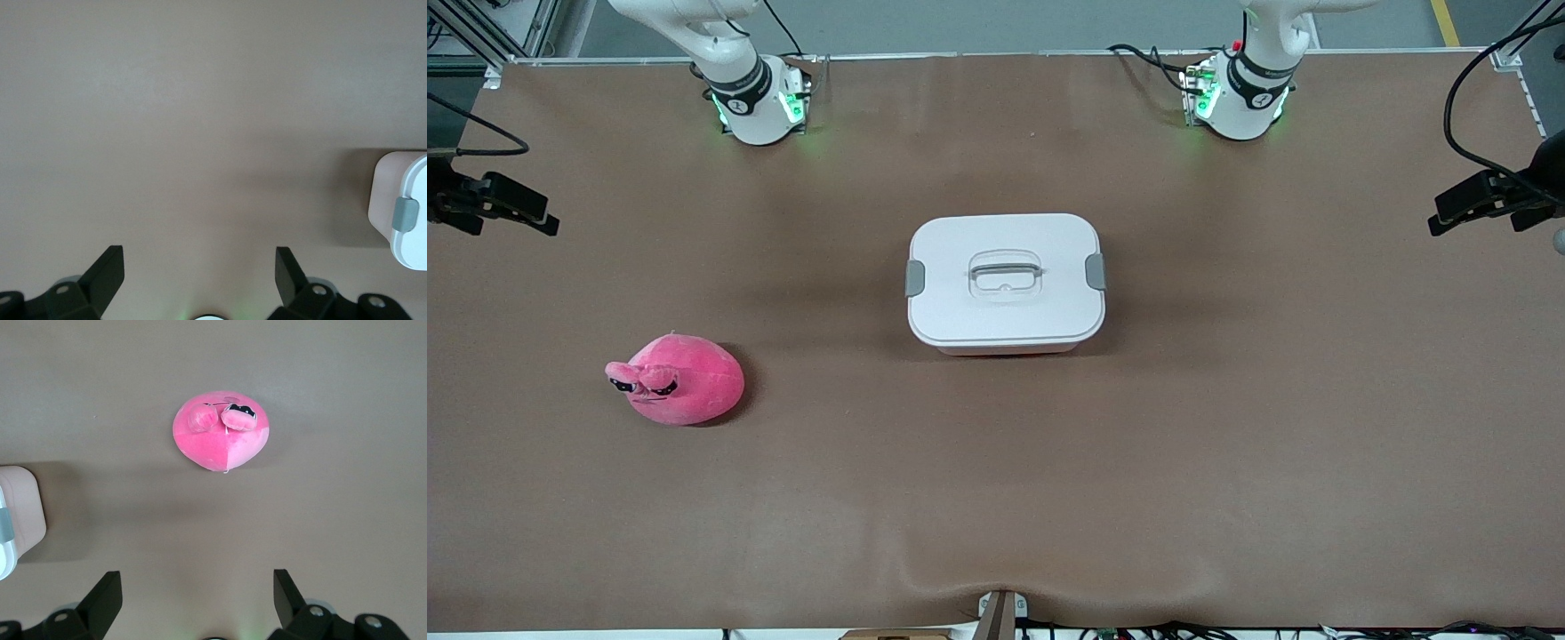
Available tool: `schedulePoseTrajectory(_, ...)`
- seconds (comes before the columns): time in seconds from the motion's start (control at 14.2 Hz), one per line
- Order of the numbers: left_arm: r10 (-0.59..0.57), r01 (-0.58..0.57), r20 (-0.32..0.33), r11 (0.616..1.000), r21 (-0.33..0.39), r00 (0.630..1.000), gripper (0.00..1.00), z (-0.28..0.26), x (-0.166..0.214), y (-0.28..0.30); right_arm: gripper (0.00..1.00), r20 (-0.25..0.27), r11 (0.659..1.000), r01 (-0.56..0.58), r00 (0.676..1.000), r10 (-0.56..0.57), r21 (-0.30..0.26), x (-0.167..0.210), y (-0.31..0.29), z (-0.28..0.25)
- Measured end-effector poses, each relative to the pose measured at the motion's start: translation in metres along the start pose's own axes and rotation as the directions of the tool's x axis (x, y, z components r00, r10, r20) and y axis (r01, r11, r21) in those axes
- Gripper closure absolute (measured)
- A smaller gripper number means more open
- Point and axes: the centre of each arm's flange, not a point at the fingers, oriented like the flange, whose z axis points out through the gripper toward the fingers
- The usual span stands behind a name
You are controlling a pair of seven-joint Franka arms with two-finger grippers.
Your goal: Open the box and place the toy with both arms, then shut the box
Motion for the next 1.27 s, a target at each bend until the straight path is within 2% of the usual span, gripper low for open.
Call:
schedulePoseTrajectory(0.49,-0.023,0.015,0.068,0.994,0.106,0.997,0.00,0.043,0.028,-0.017,0.00,0.001,1.000,0.001,1.000,-0.001,0.000,0.000,-0.001,0.001)
schedulePoseTrajectory(0.78,-0.044,0.033,0.091,0.993,0.117,0.995,0.00,0.064,0.045,-0.029,0.00,0.000,1.000,0.003,1.000,-0.003,0.000,0.001,-0.002,0.001)
schedulePoseTrajectory(1.27,-0.036,0.037,-0.010,0.993,0.114,0.999,0.00,0.062,0.065,-0.028,0.00,0.005,1.000,0.006,1.000,-0.006,0.000,0.000,0.002,0.001)
